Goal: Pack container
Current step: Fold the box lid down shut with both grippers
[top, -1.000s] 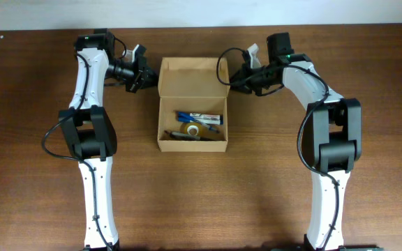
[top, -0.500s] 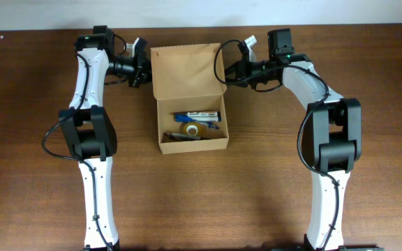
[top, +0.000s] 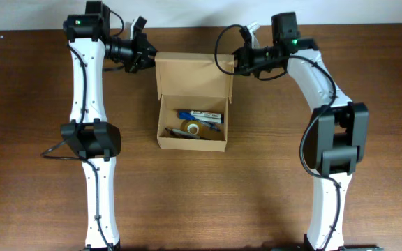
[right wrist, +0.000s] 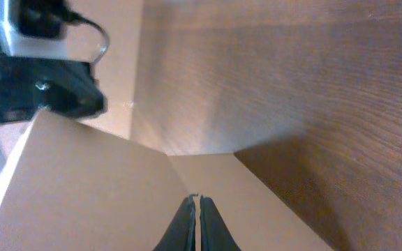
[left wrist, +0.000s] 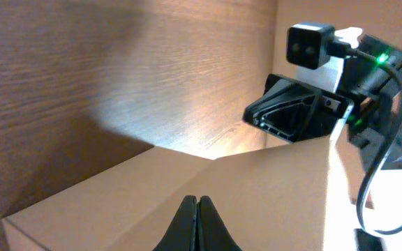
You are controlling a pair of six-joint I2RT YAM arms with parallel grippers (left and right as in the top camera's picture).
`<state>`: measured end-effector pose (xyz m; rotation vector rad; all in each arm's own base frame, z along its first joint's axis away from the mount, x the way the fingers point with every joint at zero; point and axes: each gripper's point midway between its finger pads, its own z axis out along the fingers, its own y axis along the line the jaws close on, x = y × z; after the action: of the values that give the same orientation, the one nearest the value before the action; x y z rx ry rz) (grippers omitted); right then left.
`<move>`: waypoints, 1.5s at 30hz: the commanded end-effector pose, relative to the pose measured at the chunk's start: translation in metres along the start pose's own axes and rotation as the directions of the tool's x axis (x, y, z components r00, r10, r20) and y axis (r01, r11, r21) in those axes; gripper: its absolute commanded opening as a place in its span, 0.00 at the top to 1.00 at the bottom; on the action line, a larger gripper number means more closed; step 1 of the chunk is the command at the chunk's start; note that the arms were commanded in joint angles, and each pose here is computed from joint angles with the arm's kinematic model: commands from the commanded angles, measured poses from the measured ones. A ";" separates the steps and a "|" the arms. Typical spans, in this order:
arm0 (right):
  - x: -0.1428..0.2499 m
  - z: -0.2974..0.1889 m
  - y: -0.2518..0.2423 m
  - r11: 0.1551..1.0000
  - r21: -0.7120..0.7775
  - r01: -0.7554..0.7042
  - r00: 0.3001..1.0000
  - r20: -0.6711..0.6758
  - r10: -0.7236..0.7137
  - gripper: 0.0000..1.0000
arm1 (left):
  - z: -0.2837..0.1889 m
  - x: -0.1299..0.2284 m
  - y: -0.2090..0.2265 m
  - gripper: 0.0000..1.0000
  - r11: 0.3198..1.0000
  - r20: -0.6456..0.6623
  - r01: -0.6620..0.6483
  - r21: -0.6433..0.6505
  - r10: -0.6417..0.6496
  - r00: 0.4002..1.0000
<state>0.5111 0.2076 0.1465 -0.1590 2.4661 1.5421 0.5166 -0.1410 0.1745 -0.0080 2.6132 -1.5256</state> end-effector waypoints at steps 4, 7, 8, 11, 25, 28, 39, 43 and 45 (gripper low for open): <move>0.004 -0.039 0.052 0.908 0.336 0.249 0.967 -0.036 -0.252 0.96 | -0.005 0.004 -0.032 0.99 0.997 0.025 -0.070 -0.034 0.071 0.997; 0.015 -0.045 0.067 0.869 0.406 0.284 0.958 -0.082 -0.275 0.96 | -0.006 0.007 -0.039 0.99 0.990 0.033 -0.103 -0.094 0.106 0.994; 0.019 -0.047 0.070 0.851 0.434 0.295 0.955 -0.098 -0.280 0.96 | -0.007 0.007 -0.042 0.98 0.987 0.038 -0.115 -0.115 0.120 0.992; 0.030 -0.050 0.076 0.795 0.504 0.337 0.941 -0.151 -0.303 0.96 | -0.011 0.011 -0.054 0.98 0.976 0.048 -0.151 -0.157 0.160 0.986; 0.082 -0.059 0.072 0.514 0.733 0.446 0.895 -0.373 -0.245 0.96 | -0.055 0.020 -0.097 0.98 0.845 0.137 -0.248 -0.474 0.348 0.927; 0.091 -0.054 0.080 0.492 0.728 0.477 0.879 -0.404 -0.254 0.96 | -0.066 0.022 -0.097 0.98 0.799 0.142 -0.234 -0.555 0.368 0.919; 0.109 -0.038 0.091 0.485 0.704 0.519 0.854 -0.454 -0.254 0.96 | -0.060 0.057 -0.072 0.98 0.701 -0.028 -0.256 -0.665 0.319 0.947; 0.113 -0.039 0.089 0.485 0.704 0.519 0.853 -0.465 -0.239 0.96 | -0.045 0.081 -0.052 0.98 0.695 -0.135 -0.274 -0.665 0.248 0.959; 0.115 -0.039 0.088 0.485 0.703 0.519 0.852 -0.469 -0.233 0.96 | -0.039 0.091 -0.041 0.98 0.693 -0.181 -0.276 -0.666 0.209 0.961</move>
<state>0.3793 0.2172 0.1926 -0.7912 2.8660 0.0958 0.4337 -0.1349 0.2245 0.2594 2.9045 -0.4485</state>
